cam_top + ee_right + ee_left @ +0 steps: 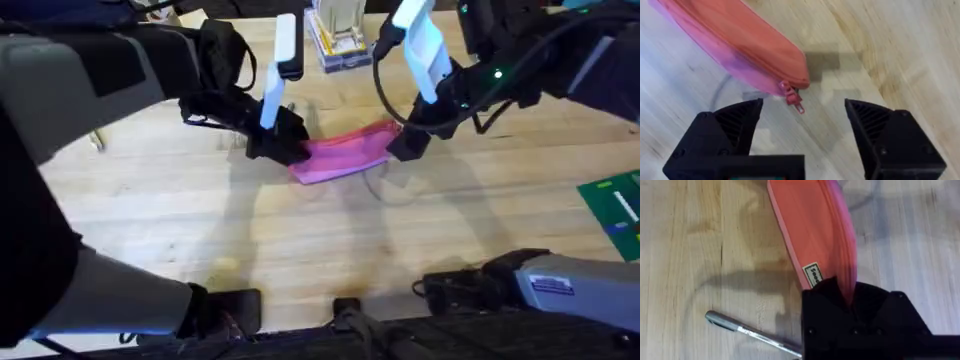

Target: Unzip the bag, pick up the pens from the table one at a time and place them inside, then zip the bag closed.

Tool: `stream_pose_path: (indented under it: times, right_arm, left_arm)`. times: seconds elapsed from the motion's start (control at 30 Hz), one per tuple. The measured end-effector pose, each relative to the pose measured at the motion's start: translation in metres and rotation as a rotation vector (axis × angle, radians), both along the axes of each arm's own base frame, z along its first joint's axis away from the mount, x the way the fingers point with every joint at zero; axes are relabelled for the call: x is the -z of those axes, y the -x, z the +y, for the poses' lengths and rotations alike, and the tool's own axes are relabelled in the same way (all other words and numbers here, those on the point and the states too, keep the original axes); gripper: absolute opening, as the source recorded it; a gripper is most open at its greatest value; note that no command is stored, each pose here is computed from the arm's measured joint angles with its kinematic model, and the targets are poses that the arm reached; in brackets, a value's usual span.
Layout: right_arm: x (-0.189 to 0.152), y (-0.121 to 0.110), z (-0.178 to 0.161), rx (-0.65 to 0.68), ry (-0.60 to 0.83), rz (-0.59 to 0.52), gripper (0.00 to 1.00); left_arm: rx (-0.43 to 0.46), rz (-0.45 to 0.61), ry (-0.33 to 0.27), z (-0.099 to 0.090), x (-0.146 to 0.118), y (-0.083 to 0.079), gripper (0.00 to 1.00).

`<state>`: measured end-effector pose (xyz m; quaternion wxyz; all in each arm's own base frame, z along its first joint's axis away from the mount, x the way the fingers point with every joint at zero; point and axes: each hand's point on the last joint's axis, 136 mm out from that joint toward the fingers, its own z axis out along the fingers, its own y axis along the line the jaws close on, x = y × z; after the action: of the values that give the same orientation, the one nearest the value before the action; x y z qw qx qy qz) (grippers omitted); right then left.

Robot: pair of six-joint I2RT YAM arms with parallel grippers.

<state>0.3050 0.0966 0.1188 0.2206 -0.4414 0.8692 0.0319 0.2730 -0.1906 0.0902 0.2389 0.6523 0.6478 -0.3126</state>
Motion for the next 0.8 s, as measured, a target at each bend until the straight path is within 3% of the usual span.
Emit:
stream_pose_path:
  times: [0.2,0.27,0.4,0.6,0.8]
  right_arm:
    - [0.0061,-0.006,0.0049,-0.011,-0.003,-0.001,0.998]
    - [0.0095,-0.0064,0.0054,-0.012,-0.001,0.009,0.942]
    - [0.0093,-0.0066,0.0056,-0.012,-0.002,0.008,0.682]
    - [0.0094,-0.0053,0.0075,-0.018,-0.008,0.012,0.495]
    - [0.0097,-0.0033,0.0098,-0.023,-0.015,0.019,0.2]
  left_arm:
    - [0.0,0.0,0.0,0.0,0.0,0.0,0.042]
    - [0.0,0.0,0.0,0.0,0.0,0.0,0.042]
    - [0.0,0.0,0.0,0.0,0.0,0.0,0.042]
    - [0.0,-0.001,0.0,0.0,0.0,-0.0001,0.042]
    - [-0.001,-0.003,0.001,0.0001,-0.0001,-0.0008,0.042]
